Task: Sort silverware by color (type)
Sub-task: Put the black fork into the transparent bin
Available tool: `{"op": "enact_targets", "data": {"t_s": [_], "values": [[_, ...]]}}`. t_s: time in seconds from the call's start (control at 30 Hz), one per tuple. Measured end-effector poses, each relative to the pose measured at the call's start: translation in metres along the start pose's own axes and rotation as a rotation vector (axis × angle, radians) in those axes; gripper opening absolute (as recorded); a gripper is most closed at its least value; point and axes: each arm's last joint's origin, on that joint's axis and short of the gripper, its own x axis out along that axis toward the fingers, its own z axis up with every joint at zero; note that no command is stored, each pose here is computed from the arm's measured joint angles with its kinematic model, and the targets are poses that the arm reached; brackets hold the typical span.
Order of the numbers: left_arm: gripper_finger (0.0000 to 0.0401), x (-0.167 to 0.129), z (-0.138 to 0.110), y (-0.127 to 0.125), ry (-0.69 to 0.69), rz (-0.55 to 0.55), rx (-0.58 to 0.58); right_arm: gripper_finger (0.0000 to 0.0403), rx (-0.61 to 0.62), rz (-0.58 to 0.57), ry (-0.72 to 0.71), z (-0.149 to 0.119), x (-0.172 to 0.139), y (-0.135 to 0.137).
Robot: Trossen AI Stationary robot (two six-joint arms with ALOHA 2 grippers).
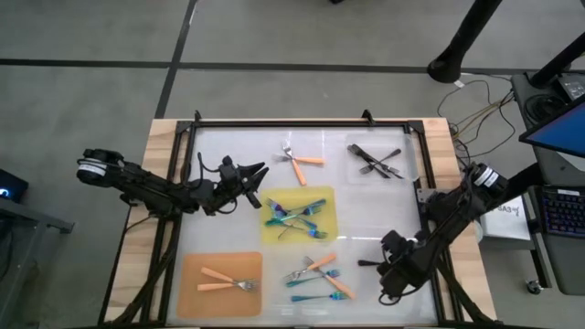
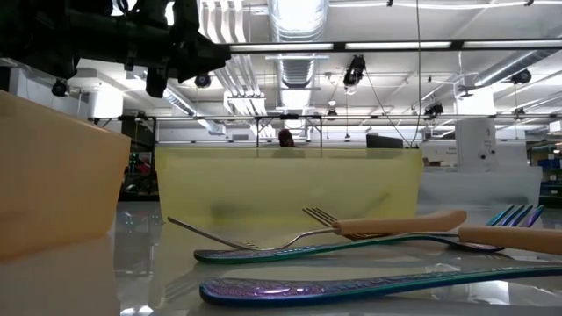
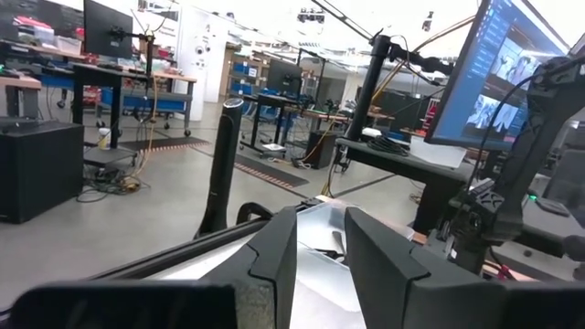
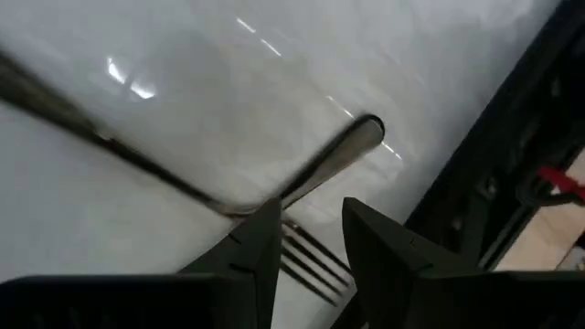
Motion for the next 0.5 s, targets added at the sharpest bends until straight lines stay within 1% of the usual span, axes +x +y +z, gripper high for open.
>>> {"op": "enact_targets", "data": {"t_s": [0.1,0.27,0.4,0.5], "values": [[0.0078,0.000,0.000,0.000,0.004,0.000,-0.002,0.0109,0.034,0.026,0.008,0.000,0.010,0.001],[0.0078,0.000,-0.001,0.000,0.005,0.001,0.008,0.0105,0.087,0.143,0.044,-0.004,0.019,0.009],[0.0078,0.000,-0.001,0.000,0.005,0.001,0.029,0.0099,0.140,0.257,0.082,-0.011,0.018,0.019],[0.0078,0.000,0.000,0.000,0.001,0.002,0.060,0.0092,0.188,0.297,0.104,-0.018,0.015,0.022]]}}
